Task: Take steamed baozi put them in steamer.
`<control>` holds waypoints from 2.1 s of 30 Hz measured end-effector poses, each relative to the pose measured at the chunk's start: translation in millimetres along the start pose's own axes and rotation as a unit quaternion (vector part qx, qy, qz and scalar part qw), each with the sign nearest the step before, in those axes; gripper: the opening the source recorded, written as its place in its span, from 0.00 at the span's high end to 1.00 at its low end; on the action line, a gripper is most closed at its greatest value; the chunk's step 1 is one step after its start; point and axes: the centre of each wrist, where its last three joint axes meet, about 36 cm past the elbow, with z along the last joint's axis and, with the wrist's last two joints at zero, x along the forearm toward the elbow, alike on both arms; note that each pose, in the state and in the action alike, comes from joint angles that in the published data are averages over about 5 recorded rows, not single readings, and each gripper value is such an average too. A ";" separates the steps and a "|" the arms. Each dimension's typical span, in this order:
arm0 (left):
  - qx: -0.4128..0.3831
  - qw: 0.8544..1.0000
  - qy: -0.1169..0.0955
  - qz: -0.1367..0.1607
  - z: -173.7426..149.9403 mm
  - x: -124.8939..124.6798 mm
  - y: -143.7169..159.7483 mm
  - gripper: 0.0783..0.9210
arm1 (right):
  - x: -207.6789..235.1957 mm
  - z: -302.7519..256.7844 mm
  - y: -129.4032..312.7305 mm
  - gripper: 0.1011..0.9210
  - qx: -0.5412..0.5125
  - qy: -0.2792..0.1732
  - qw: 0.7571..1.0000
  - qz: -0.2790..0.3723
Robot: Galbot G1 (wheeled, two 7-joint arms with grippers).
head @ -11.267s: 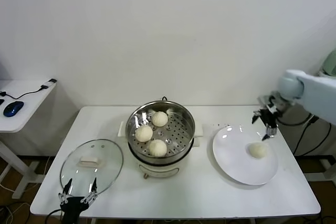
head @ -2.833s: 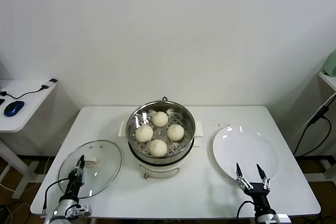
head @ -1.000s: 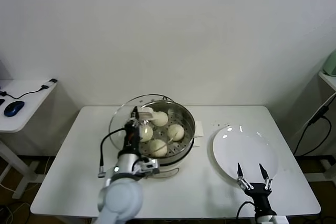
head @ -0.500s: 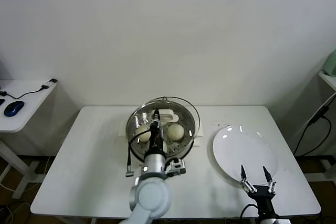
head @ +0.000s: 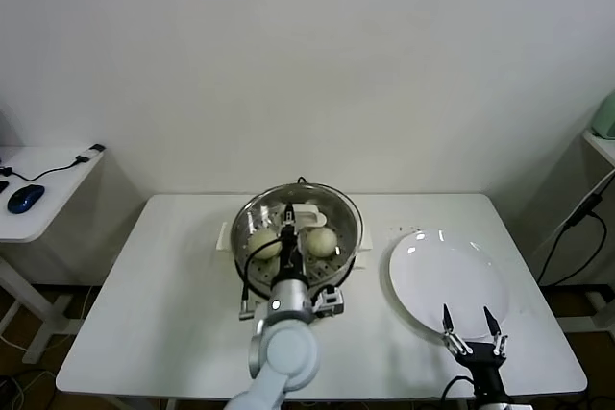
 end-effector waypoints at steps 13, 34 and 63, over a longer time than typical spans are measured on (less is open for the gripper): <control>-0.013 1.000 0.011 0.004 2.0 -4.8 -11.1 0.93 | -0.1 4.9 2.8 0.12 -0.002 -0.001 1.000 -0.002; 0.002 1.000 -0.005 0.006 4.2 12.5 0.5 0.48 | -2.1 2.7 3.5 0.12 -0.002 0.004 1.000 -0.011; 0.395 0.917 -0.035 0.038 176.4 47.6 29.5 0.12 | -7.7 -7.6 2.9 0.12 0.022 0.003 0.999 -0.026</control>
